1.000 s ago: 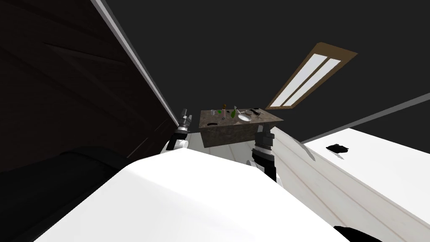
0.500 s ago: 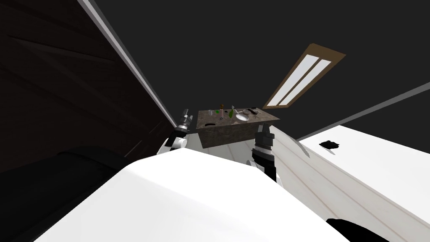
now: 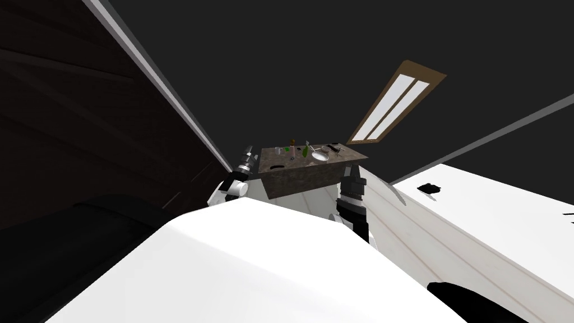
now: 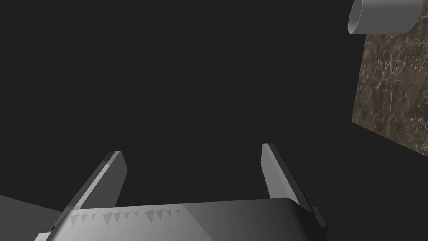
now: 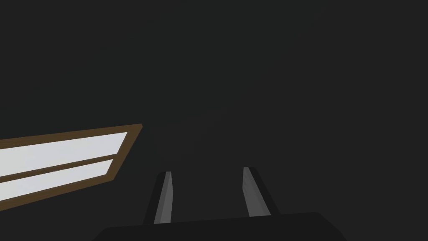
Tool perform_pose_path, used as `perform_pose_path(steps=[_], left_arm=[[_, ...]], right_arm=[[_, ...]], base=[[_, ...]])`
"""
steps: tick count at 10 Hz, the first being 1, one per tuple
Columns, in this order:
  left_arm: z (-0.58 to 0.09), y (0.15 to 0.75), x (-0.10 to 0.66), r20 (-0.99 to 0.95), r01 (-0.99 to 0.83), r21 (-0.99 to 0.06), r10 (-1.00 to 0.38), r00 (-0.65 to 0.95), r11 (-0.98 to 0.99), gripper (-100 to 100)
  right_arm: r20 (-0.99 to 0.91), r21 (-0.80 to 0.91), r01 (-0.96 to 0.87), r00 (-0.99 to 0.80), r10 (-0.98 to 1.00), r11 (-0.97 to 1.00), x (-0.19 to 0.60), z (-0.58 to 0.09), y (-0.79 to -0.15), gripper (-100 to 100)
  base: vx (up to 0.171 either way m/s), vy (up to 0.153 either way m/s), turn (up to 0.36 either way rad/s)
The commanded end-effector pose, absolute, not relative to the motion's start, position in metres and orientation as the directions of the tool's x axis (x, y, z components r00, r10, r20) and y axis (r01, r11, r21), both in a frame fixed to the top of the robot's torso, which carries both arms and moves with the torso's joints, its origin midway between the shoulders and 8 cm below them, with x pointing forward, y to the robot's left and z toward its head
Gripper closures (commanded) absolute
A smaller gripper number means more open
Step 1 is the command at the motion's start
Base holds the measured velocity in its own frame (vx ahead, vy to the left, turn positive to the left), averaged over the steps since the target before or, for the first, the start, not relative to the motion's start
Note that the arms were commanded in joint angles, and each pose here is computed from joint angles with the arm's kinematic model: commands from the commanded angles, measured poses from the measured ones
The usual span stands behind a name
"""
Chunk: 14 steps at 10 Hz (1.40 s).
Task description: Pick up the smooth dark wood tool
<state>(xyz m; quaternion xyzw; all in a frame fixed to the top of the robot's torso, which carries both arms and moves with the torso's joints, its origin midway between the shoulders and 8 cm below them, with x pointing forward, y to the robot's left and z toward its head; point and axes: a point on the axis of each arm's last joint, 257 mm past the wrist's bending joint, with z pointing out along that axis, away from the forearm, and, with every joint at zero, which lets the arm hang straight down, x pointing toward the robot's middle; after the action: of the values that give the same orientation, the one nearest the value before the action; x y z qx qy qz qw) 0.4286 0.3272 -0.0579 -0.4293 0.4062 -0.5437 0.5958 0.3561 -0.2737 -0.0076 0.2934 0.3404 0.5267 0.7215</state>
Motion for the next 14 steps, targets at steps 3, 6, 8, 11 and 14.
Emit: perform_pose_path(steps=[3, 6, 8, 11, 14], left_arm=[[-0.067, 0.330, 0.437, -0.001, 0.236, -0.971, -0.998, 0.067, 0.017, -100], [-0.073, 0.333, 0.444, 0.014, 0.192, -0.981, -0.998, 0.058, -0.002, -100], [-0.079, 0.336, 0.449, 0.029, 0.148, -0.989, -0.998, 0.050, -0.021, -100], [-0.086, 0.339, 0.455, 0.045, 0.095, -0.995, -0.998, 0.045, -0.041, -100], [-0.089, 0.344, 0.462, 0.078, 0.035, -0.996, -0.996, 0.034, -0.077, -100]], right_arm=[[-0.182, 0.782, -0.560, 0.213, 0.960, 0.273, 0.356, -0.008, -0.274, 0], [-0.182, 0.782, -0.560, 0.213, 0.960, 0.273, 0.356, -0.008, -0.274, 0], [-0.182, 0.782, -0.560, 0.213, 0.960, 0.273, 0.356, -0.008, -0.274, 0], [-0.182, 0.782, -0.560, 0.214, 0.960, 0.273, 0.356, -0.008, -0.274, 0], [-0.182, 0.782, -0.560, 0.214, 0.960, 0.273, 0.356, -0.008, -0.274, 0]], base=[[0.021, -0.018, -0.045], [0.032, -0.029, -0.054], [0.030, -0.022, -0.088], [0.035, -0.026, -0.050], [0.038, -0.025, -0.100]])
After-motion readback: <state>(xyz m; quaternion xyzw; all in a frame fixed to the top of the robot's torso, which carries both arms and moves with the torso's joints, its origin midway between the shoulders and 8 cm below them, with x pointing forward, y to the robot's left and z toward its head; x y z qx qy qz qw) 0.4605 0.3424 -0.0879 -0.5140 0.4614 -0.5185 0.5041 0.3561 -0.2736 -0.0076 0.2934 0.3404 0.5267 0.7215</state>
